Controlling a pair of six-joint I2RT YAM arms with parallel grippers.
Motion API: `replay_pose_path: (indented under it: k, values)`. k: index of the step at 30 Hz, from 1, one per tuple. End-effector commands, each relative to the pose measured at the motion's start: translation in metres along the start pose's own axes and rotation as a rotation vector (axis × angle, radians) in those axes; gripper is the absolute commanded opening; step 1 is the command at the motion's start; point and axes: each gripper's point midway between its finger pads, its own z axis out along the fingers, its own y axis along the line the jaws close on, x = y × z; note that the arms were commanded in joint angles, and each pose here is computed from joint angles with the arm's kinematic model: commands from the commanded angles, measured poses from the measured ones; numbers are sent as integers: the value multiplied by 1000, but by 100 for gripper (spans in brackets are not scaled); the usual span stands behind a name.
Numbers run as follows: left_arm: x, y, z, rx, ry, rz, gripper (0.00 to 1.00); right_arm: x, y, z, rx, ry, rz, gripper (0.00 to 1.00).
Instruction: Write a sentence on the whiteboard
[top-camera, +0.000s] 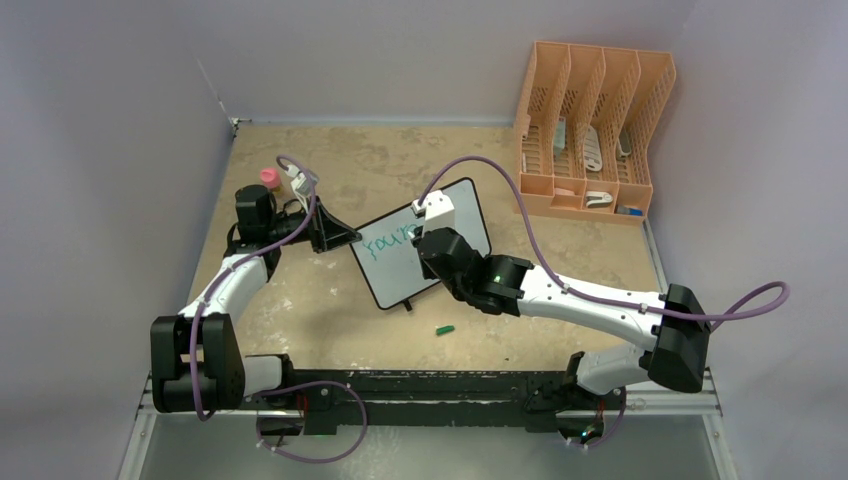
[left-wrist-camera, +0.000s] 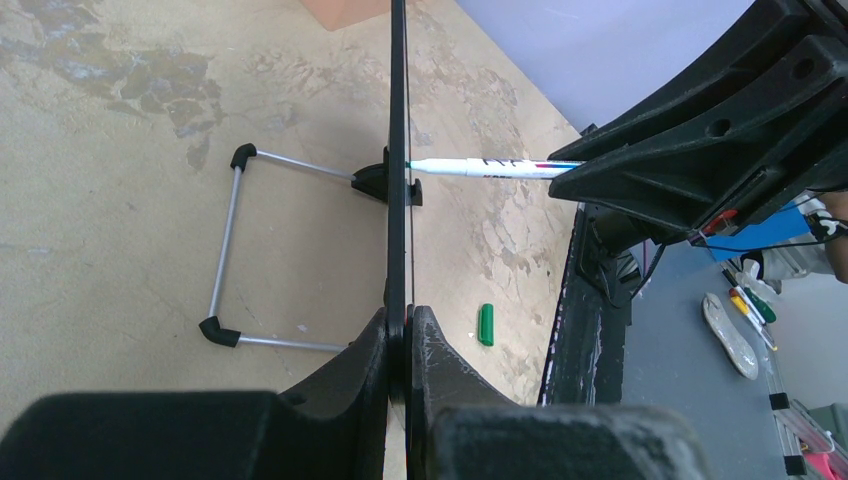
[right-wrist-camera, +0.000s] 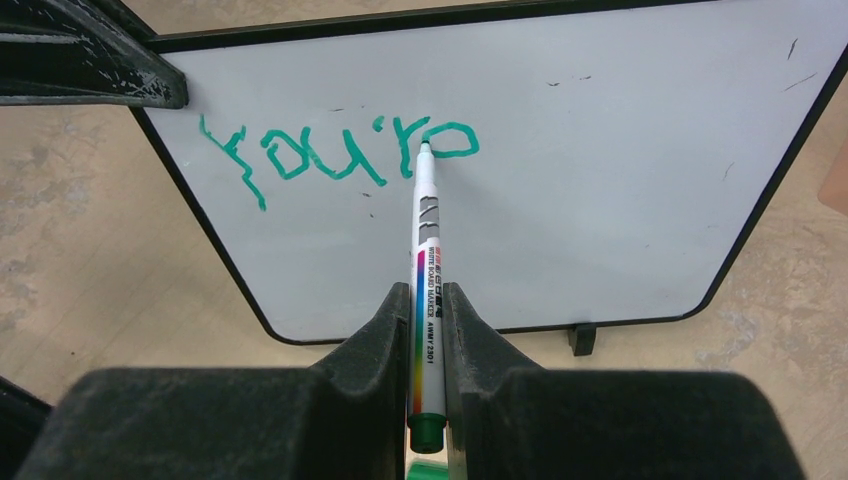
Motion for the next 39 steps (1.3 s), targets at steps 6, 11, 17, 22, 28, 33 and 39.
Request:
replay_pose_path:
  k: [6, 11, 17, 22, 28, 33, 39]
  values:
    - [-6, -5, 3, 31, 6, 50, 0, 5, -6, -4, 9, 17, 13, 0]
    - [-6, -4, 2, 30, 6, 49, 0, 11, -9, -3, 21, 36, 8, 0]
    - [-6, -4, 2, 30, 6, 49, 0, 15, -17, -4, 59, 44, -6, 0]
    - [-5, -4, 3, 32, 8, 47, 0, 12, -22, -4, 88, 30, 3, 0]
    - [-5, -4, 3, 33, 8, 46, 0, 6, -25, -5, 108, 8, 20, 0]
    - [-5, -4, 3, 33, 8, 46, 0, -1, -25, -6, 108, -18, 35, 0]
    - [-6, -4, 3, 33, 8, 46, 0, -8, -24, -11, 93, -47, 59, 0]
